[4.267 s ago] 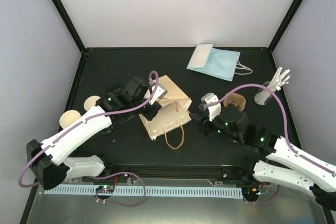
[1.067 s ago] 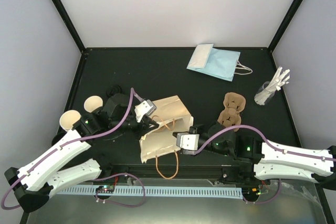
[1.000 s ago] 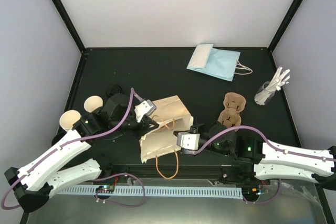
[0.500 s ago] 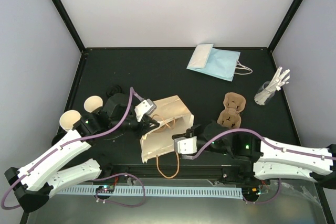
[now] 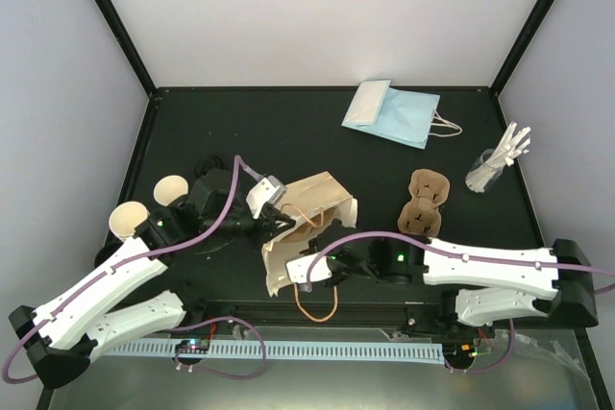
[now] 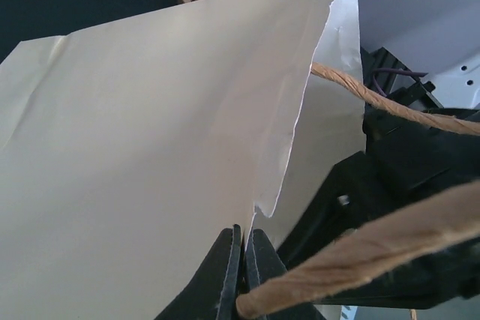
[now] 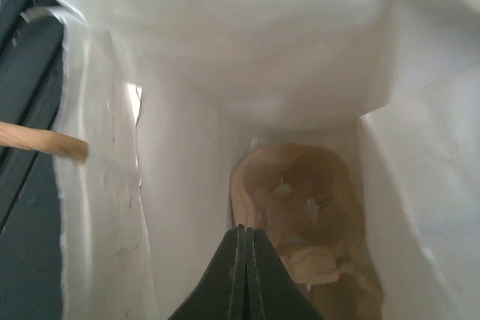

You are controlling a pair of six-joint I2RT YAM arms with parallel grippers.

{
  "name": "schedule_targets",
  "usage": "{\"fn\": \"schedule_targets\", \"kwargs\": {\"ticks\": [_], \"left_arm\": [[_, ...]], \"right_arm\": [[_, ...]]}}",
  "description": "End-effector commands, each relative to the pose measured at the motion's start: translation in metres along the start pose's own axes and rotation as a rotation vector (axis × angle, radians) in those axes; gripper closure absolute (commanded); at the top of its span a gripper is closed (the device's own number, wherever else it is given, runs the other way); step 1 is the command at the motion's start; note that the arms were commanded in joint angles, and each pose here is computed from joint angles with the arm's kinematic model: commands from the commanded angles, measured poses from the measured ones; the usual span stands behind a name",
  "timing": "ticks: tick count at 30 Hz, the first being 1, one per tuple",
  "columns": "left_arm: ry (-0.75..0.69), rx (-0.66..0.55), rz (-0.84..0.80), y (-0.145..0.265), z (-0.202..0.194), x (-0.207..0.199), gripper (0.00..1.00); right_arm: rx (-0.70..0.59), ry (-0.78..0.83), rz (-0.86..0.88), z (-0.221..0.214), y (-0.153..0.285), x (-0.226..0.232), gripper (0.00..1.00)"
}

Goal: Pack the takeout coffee

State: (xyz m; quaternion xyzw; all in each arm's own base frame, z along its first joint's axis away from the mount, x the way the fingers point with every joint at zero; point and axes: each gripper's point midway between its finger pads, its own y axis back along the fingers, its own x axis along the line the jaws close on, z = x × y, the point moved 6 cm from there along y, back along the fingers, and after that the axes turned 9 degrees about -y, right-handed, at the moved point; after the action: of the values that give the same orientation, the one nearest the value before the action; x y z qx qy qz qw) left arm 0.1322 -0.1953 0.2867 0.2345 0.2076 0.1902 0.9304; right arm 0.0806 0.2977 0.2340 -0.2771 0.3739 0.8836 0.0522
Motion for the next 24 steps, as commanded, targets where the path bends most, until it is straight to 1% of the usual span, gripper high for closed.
{"fn": "schedule_targets", "kwargs": {"ticks": [1, 4, 9, 14, 18, 24], "left_arm": [[-0.006, -0.059, -0.028, 0.000, 0.010, -0.004, 0.98], [-0.005, -0.046, -0.042, -0.004, 0.010, -0.005, 0.98], [0.004, -0.022, -0.047, -0.008, 0.007, -0.003, 0.98], [0.004, -0.019, -0.062, -0.010, 0.007, -0.005, 0.98], [0.009, -0.020, -0.071, -0.010, 0.008, -0.006, 0.98], [0.004, -0.033, -0.084, -0.008, 0.012, -0.008, 0.98]], "right_arm": [[0.149, -0.002, -0.066, -0.008, -0.012, -0.008, 0.99], [0.183, -0.021, -0.083, -0.008, -0.016, -0.013, 0.99], [0.106, -0.025, -0.107, -0.002, -0.008, -0.017, 0.99], [0.161, -0.046, -0.075, -0.011, -0.014, -0.026, 0.99], [0.198, -0.020, -0.150, -0.018, -0.023, -0.033, 0.99], [0.211, 0.030, -0.221, -0.024, -0.033, -0.035, 0.99]]}}
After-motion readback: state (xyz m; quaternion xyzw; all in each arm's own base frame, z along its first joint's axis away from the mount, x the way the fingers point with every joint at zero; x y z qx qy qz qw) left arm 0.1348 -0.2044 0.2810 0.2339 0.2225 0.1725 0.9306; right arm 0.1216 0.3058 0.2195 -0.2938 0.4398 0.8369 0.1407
